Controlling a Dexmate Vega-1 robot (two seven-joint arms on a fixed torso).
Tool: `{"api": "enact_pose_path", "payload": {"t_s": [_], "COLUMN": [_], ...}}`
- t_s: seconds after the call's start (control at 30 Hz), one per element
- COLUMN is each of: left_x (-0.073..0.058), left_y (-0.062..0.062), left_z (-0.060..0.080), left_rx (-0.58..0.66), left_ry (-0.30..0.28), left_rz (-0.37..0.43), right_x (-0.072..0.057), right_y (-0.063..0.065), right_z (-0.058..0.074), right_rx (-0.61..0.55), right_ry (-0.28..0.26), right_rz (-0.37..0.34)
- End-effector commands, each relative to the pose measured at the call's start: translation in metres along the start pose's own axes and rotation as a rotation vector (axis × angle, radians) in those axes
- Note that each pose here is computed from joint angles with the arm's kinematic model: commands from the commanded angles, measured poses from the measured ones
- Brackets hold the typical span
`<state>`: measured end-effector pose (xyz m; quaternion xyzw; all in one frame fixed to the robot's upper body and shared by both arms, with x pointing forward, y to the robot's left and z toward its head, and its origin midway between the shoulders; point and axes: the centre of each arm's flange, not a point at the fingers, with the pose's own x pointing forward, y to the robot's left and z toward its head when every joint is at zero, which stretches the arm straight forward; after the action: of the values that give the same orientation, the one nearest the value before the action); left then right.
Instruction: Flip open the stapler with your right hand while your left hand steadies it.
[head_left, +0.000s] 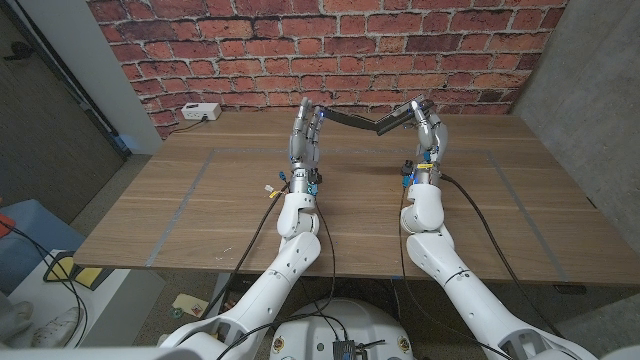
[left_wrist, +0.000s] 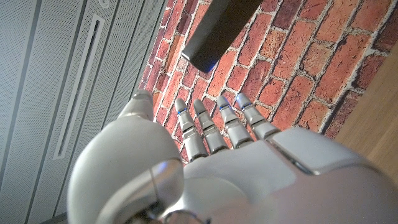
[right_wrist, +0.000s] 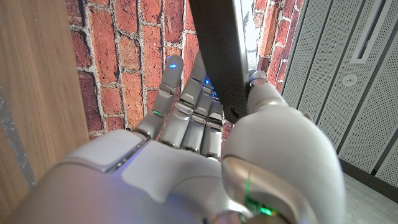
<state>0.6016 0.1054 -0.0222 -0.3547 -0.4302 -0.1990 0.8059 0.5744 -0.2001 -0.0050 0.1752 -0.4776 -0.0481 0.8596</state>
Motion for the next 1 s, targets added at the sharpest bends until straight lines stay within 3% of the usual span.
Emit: {"api": "enact_pose_path", "payload": {"t_s": [0.03, 1.0], "left_x": [-0.0004, 0.0058], "left_y": [-0.0033, -0.0044], "left_z": [0.0025, 0.0051], "left_rx": [0.051, 0.14], "left_ry": [-0.006, 0.044], "left_rz": [-0.048, -0.067], "right_x": [-0.0016, 0.0037], "right_y": [-0.0005, 0.0042], "right_z": [-0.0007, -0.0032], "right_rx": [-0.016, 0.001], "right_ry": [0.008, 0.013], "right_rz": [0.004, 0.013]}}
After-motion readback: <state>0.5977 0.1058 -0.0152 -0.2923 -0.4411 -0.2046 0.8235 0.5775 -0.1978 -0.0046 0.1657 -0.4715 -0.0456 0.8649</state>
